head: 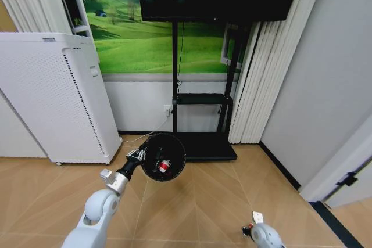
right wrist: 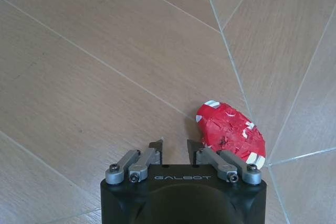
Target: Pick up the trash bin and place the garbage on the floor into it.
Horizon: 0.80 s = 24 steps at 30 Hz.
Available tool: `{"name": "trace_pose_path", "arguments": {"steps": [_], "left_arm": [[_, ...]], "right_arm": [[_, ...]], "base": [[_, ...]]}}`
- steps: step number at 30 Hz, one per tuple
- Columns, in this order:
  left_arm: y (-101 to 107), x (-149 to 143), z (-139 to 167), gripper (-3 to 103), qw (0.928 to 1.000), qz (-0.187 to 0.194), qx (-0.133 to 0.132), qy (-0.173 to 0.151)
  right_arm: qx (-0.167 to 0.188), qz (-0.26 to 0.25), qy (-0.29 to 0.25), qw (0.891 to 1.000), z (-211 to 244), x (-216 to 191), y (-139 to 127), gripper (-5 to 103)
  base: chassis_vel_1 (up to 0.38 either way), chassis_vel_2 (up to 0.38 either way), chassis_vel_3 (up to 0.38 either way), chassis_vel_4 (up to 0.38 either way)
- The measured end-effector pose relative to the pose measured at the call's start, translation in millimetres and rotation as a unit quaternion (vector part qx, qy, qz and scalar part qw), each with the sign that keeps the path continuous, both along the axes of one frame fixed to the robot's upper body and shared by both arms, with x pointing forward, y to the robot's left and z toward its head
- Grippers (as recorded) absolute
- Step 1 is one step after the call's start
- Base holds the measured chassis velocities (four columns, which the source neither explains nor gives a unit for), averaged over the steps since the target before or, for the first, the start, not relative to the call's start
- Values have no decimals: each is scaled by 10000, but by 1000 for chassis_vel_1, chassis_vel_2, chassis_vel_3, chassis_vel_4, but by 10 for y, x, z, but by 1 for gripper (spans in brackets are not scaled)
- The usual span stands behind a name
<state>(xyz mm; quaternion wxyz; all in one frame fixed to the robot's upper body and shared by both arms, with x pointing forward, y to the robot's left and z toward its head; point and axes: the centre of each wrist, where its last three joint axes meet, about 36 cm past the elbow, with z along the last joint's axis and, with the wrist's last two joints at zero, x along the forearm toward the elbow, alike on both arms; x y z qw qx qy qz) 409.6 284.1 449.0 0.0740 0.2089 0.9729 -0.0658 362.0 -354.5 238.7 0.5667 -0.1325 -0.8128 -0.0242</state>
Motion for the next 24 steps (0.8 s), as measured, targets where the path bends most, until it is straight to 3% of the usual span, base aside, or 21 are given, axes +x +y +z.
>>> {"name": "trace_pose_path", "arguments": {"steps": [2, 4, 6, 8, 24], "left_arm": [[0, 4, 11, 7, 10000, 16, 0, 0], [-1, 4, 12, 7, 10000, 17, 0, 1], [-2, 3, 13, 7, 10000, 17, -1, 1], [-2, 3, 13, 7, 10000, 19, -1, 0], [63, 48, 51, 7, 10000, 48, -27, -47]], "right_arm": [[-16, 19, -33, 10000, -6, 11, 1, 17], [-19, 26, -41, 10000, -2, 16, -8, 17], [-36, 34, -60, 10000, 4, 21, -24, 6], [-37, 34, -66, 10000, 4, 20, -26, 2], [-56, 63, -57, 9999, -5, -41, -13, 0]], "base": [[0, 0, 0, 0], [0, 0, 0, 0], [0, 0, 0, 0], [0, 0, 0, 0], [0, 0, 0, 0]]}}
